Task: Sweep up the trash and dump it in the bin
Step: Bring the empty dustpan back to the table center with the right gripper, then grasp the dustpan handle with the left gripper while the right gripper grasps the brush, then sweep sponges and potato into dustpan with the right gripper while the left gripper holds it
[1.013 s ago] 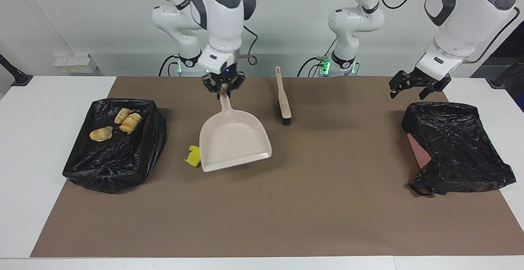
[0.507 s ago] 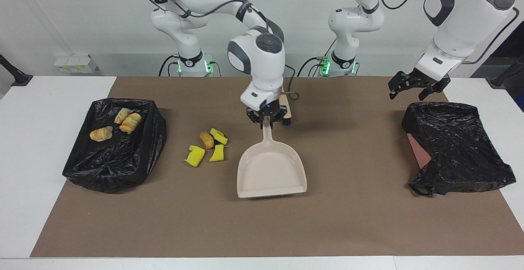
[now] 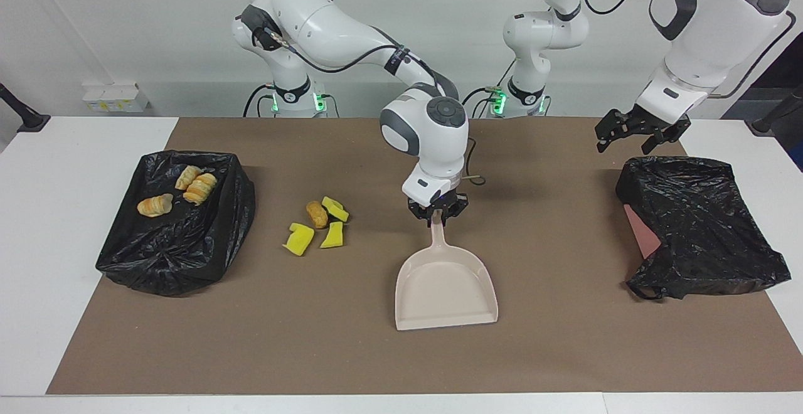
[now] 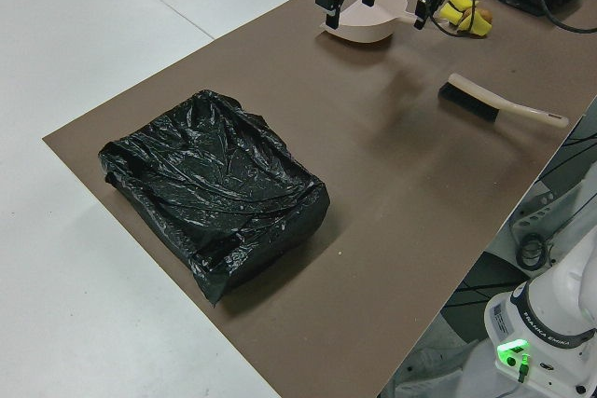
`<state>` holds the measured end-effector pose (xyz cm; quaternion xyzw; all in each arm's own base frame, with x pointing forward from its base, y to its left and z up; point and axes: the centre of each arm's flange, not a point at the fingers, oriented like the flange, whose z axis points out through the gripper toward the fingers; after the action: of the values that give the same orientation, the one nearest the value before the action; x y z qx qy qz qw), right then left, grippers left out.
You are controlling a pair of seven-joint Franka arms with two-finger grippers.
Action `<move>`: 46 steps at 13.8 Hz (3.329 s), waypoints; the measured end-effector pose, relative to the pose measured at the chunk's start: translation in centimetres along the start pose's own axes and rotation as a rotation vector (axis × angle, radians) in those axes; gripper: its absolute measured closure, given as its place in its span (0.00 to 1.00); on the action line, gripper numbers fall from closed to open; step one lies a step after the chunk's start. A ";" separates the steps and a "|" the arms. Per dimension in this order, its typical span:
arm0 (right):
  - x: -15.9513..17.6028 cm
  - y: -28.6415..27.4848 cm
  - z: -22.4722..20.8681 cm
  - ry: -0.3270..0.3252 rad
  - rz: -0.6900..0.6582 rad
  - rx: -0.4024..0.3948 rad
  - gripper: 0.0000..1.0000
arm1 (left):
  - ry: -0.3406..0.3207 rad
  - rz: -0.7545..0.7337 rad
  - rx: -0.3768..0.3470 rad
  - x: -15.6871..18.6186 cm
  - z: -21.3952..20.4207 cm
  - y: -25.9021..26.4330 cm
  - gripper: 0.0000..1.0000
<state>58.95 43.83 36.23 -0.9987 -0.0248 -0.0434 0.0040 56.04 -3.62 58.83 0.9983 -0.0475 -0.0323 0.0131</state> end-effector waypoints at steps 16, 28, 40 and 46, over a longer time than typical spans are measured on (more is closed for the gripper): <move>-22.5 -0.8 -7.4 -0.188 -0.166 0.046 0.00 | 0.050 0.203 0.001 5.1 8.9 14.0 0.00; -29.8 -0.9 0.6 -0.179 -0.202 0.042 0.00 | 0.137 0.057 -0.053 5.0 19.1 31.5 0.00; -29.1 -0.4 0.0 -0.196 -0.185 0.024 0.74 | 0.139 0.009 -0.019 5.4 23.5 34.5 0.68; -23.6 8.8 -6.6 -0.214 -0.115 -0.077 0.74 | 0.108 0.147 0.028 5.1 18.2 30.4 0.68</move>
<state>35.31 33.82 40.66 -0.9940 -0.0806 0.0625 -0.0393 57.09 -34.73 41.29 0.9924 -0.1203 0.0234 0.0042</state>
